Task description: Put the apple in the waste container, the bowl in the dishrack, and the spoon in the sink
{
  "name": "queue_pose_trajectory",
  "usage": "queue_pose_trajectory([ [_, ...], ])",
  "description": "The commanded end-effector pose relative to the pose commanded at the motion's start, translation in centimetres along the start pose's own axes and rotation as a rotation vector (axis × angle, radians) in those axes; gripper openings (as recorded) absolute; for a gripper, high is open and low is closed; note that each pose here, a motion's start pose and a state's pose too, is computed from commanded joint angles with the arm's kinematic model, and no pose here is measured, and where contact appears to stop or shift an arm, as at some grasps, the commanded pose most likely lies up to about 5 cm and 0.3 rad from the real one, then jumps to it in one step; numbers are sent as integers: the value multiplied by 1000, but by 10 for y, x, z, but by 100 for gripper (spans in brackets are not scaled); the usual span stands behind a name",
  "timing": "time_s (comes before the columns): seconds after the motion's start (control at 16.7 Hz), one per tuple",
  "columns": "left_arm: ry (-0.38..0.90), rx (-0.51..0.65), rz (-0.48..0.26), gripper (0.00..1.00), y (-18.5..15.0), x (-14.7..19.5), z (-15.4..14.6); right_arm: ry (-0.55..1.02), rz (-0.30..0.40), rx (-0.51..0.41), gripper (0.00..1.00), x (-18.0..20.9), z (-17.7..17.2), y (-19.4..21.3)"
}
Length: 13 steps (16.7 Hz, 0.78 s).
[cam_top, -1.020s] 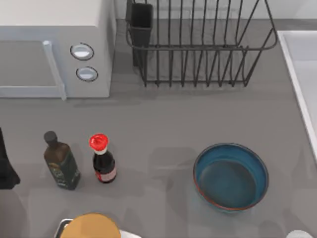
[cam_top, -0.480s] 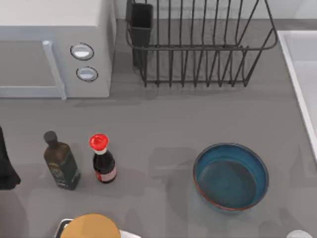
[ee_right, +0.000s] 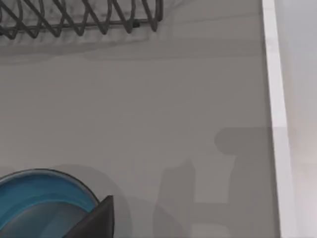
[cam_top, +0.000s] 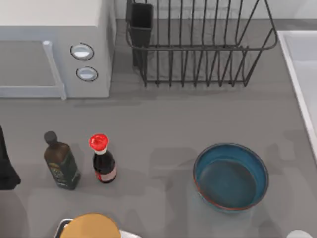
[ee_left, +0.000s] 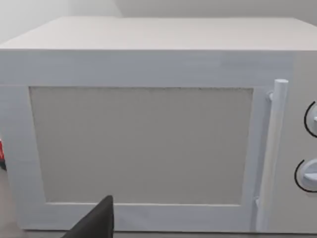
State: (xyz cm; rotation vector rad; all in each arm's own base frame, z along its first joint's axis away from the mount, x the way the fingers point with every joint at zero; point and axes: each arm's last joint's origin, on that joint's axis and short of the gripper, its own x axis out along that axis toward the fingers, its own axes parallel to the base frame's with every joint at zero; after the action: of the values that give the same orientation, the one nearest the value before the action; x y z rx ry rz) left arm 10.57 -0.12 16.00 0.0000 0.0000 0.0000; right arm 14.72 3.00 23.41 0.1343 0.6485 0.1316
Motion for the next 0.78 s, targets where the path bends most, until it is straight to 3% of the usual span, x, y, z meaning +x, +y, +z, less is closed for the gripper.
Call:
queue_pose_trajectory([
  [0.42, 0, 0, 0, 100, 0, 0, 0, 645, -80, 36, 100, 70, 49, 55],
  [0.78, 0, 0, 0, 100, 0, 0, 0, 892, -182, 12, 100, 112, 60, 95],
])
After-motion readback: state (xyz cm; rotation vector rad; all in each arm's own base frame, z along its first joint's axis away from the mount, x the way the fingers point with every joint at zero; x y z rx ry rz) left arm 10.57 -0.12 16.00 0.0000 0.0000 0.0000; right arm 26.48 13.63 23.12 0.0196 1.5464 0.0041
